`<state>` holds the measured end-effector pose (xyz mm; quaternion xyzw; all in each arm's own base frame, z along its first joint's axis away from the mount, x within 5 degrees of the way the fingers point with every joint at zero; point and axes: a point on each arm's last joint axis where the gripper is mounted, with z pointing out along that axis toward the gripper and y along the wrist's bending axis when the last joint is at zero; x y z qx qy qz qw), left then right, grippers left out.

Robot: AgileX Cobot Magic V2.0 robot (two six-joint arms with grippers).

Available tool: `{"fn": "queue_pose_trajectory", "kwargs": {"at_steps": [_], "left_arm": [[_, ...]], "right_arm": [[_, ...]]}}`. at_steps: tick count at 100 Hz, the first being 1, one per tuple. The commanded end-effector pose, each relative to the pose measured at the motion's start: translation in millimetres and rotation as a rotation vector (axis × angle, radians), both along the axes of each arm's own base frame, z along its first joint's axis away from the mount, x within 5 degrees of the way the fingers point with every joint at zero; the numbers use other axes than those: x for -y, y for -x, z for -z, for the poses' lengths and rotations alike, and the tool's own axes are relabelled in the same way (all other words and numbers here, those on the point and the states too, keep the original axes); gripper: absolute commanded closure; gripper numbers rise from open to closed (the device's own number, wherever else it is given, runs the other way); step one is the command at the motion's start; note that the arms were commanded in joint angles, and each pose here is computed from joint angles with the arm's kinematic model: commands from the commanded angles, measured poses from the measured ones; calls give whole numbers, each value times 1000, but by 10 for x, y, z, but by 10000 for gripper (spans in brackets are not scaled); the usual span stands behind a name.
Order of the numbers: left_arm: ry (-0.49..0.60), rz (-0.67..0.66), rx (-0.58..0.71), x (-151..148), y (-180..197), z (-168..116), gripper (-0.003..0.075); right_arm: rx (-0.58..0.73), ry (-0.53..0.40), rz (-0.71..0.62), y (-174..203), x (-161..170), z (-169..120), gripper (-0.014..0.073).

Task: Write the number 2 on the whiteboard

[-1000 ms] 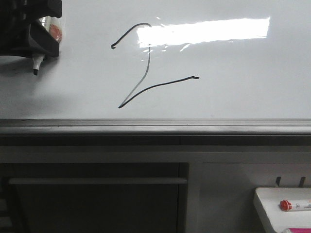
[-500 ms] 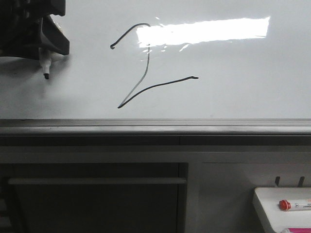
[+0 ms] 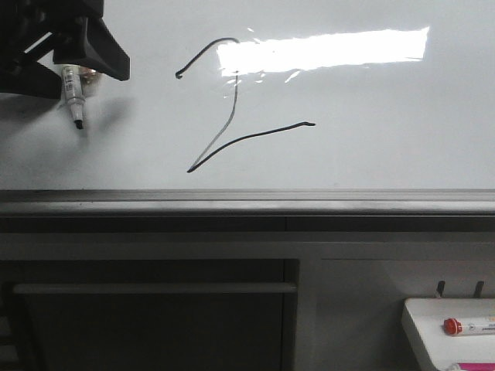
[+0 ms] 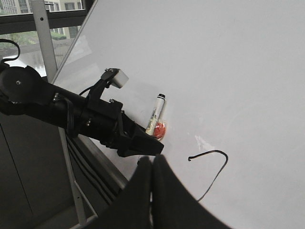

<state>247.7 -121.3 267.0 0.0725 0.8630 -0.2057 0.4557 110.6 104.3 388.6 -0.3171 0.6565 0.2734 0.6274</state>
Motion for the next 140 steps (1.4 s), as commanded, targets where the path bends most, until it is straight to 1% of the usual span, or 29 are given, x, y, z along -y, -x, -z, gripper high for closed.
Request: {"fn": "queue_pose_trajectory", "kwargs": {"at_steps": [1,11,20,31,40,53,57,64,69,74,76,81,88,95,105,119,128,140], "left_arm": [[13,-90,116,-92,-70,-158,144],[24,-85,164,-124,3,-291,144],[4,-60,235,-163,98,-439,147],[-5,-22,282,-196,228,-578,165],[-36,28,311,-217,342,-662,193],[-90,102,361,-271,560,-801,263],[-100,122,378,-297,648,-853,293],[-86,151,398,-346,825,-948,356],[-68,170,419,-394,985,-1026,418],[-54,188,437,-441,1137,-1078,503],[-54,195,437,-455,1182,-1071,524],[-45,204,475,-523,1358,-1094,603],[-52,206,526,-617,1567,-1062,681],[-62,205,572,-704,1753,-982,743],[-52,210,607,-793,1970,-817,741],[-38,214,654,-877,2181,-650,741],[-34,211,673,-904,2239,-578,741],[-26,211,677,-909,2256,-555,741]], "right_arm": [[32,-55,42,-22,32,-125,663],[23,-67,41,-20,30,-128,663],[18,-77,39,-15,32,-133,663],[12,-86,38,-14,32,-135,663],[12,-86,38,-14,32,-135,663],[13,-83,30,0,33,-137,666],[18,-85,26,19,42,-145,666],[32,-84,14,71,65,-164,666],[54,-71,1,130,91,-179,666],[87,-56,-11,210,134,-195,666],[94,-51,-16,241,150,-188,666],[116,-43,-17,311,197,-162,666],[140,-27,-8,402,268,-60,666],[161,-18,20,474,347,95,666],[167,-40,74,551,457,386,666],[167,-107,105,691,586,699,666],[191,-129,121,758,649,831,666],[196,-130,114,804,673,962,666]]}}
